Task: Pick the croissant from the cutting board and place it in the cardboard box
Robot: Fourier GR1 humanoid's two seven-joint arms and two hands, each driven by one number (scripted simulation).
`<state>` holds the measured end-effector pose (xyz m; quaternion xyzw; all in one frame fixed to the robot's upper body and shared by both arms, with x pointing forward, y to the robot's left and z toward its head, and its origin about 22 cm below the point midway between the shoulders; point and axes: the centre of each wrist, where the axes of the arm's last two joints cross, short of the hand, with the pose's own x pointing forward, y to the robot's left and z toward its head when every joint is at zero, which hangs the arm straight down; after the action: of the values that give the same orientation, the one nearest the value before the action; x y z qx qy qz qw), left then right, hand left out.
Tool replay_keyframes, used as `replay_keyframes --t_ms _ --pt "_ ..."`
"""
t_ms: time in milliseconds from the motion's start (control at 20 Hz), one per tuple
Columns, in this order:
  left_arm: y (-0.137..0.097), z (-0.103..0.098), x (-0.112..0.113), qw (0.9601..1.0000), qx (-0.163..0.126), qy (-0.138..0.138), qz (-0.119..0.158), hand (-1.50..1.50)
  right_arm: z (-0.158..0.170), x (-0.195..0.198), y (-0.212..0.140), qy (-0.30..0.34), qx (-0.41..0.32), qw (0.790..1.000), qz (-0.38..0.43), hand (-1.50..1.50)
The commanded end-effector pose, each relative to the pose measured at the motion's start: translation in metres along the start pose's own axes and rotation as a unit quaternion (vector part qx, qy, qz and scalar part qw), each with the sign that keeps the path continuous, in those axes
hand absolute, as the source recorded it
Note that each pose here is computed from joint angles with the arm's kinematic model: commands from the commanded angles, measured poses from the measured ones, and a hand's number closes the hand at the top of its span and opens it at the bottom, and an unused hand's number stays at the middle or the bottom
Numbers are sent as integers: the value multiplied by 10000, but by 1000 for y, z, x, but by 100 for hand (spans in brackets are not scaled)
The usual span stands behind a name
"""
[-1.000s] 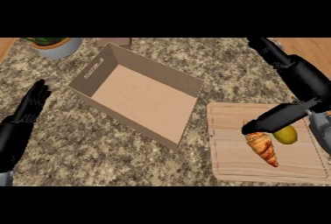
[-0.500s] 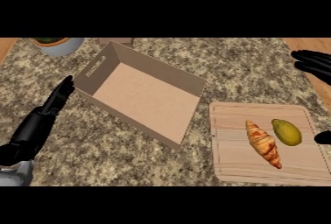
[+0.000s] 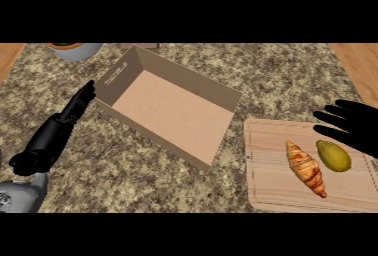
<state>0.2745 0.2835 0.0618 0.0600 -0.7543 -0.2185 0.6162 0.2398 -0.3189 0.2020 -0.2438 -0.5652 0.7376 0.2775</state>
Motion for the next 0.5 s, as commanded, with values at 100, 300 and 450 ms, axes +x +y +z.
replay_keyframes --t_ms 100,300,450 --pt "-2 -7 1 9999 -87 23 135 0 -3 61 12 271 928 9930 674 -150" --pt "-12 -19 6 9999 -111 -99 -12 0 -7 95 22 683 1142 9834 1231 -150" --pt "-2 -11 1 9999 -18 -78 -68 0 -11 115 39 941 1380 9776 1280 -150"
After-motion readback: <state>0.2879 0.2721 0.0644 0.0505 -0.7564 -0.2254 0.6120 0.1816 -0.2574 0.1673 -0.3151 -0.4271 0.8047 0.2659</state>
